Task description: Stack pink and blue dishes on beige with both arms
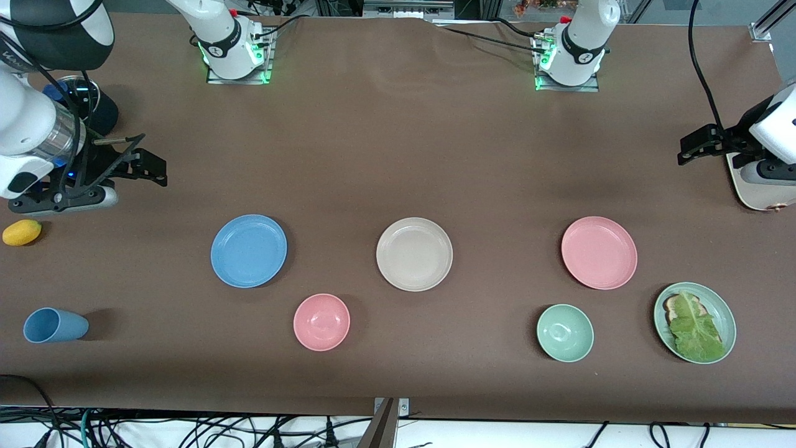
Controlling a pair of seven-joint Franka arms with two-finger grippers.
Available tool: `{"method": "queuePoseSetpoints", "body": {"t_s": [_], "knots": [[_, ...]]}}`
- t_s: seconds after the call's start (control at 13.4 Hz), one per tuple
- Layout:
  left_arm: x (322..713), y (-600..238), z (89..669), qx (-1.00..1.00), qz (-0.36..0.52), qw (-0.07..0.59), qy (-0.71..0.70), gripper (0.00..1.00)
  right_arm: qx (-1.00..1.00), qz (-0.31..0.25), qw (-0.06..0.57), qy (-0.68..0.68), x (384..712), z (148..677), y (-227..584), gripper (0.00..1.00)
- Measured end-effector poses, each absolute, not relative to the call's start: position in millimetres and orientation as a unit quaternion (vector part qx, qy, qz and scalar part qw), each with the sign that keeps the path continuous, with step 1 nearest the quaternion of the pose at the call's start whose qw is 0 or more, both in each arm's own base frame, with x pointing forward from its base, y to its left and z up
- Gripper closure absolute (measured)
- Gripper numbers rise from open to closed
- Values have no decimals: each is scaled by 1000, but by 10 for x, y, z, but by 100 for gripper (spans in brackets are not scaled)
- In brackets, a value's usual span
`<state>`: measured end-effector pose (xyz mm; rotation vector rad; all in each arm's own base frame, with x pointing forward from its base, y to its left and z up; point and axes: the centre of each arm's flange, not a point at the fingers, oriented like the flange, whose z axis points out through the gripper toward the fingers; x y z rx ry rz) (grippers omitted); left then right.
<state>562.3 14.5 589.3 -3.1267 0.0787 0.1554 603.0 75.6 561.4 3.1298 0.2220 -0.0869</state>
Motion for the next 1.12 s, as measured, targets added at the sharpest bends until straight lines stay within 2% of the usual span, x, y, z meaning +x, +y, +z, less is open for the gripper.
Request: {"method": "queuePoseSetpoints", "body": {"t_s": [1.12], "knots": [[5662,99,5926,-999,33,6,29,0,998,-17,1,58,6042,5607,822,0]]}}
